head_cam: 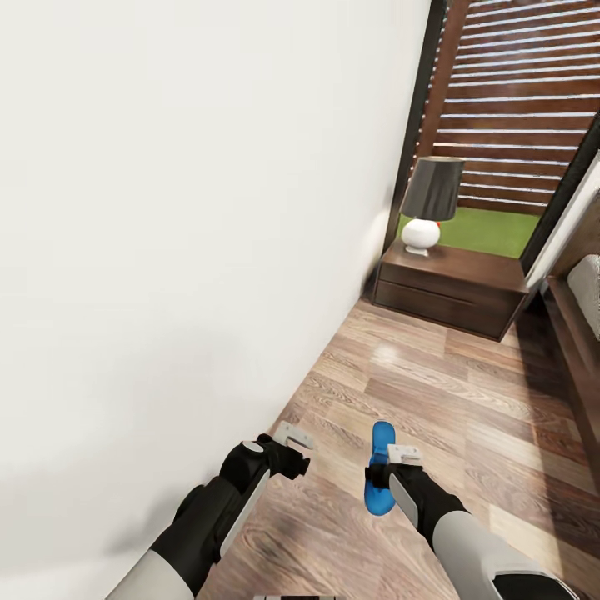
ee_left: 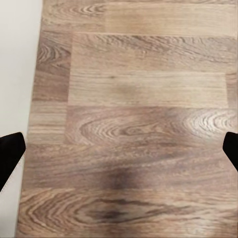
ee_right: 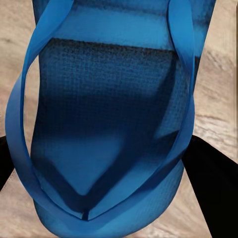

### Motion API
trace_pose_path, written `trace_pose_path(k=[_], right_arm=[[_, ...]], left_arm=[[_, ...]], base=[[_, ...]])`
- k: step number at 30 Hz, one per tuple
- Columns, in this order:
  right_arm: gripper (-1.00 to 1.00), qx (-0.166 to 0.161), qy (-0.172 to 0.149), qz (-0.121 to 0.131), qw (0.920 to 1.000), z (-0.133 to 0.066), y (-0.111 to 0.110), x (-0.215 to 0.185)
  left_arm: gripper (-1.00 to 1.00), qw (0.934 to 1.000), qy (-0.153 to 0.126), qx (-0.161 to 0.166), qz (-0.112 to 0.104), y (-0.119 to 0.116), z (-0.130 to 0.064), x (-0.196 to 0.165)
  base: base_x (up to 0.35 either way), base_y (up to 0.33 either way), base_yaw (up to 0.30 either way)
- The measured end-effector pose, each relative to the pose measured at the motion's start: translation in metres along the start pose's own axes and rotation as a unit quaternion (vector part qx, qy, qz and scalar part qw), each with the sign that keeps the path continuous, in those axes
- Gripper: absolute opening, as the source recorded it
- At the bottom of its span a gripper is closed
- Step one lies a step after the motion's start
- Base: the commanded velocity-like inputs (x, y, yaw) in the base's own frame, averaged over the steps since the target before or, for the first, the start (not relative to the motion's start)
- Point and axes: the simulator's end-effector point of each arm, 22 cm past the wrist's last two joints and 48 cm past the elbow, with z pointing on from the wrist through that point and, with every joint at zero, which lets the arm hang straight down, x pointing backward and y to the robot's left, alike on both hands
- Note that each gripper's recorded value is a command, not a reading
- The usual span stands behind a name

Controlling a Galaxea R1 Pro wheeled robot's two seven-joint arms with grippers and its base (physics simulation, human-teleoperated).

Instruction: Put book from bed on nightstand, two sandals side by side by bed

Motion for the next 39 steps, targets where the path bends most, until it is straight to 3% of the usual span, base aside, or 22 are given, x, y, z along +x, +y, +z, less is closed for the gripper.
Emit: trace_pose_path(k=[39], right_arm=[[-1.0, -0.006, -0.074, 0.004, 0.9972, -0.065, 0.002, -0.071]], left_arm=[[1.0, 0.997, -0.068, -0.031, 0.023, 0.005, -0.065, -0.064]], base=[[0.0, 0.0, 0.0]])
